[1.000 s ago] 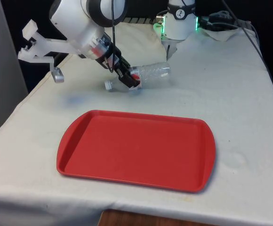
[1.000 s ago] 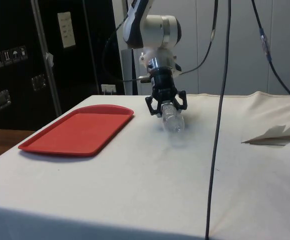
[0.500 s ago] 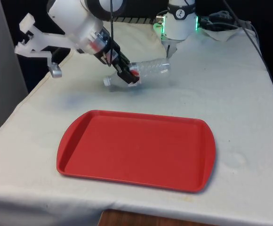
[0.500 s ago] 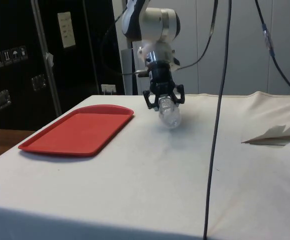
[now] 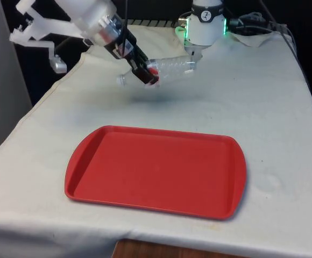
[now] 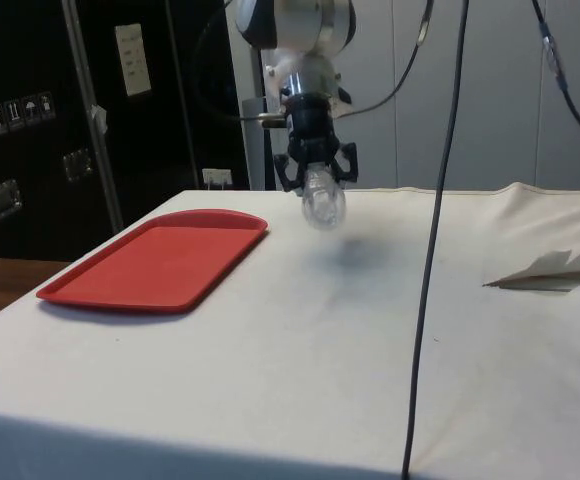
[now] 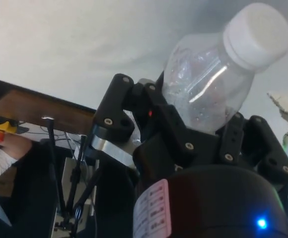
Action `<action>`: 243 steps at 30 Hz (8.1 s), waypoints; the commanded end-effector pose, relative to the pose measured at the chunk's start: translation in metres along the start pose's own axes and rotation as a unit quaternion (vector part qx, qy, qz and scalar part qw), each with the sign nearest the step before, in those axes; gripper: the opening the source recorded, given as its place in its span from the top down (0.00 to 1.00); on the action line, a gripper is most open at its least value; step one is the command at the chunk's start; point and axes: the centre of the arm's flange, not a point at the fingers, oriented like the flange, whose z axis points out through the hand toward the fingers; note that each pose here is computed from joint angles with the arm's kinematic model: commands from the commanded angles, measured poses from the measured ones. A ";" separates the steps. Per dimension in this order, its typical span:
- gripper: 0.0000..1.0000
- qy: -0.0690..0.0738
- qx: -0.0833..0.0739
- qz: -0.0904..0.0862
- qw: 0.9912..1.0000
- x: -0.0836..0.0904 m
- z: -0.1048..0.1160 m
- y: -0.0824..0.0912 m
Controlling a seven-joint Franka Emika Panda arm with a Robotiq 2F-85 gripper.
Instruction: Place the bottle upright on the tray.
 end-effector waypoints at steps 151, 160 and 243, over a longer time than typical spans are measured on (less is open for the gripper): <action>0.68 0.297 -0.046 0.132 0.945 -0.085 -0.142 -0.150; 0.68 0.323 -0.052 0.146 0.934 -0.086 -0.144 -0.155; 0.68 0.530 -0.026 0.213 0.820 -0.122 -0.131 -0.205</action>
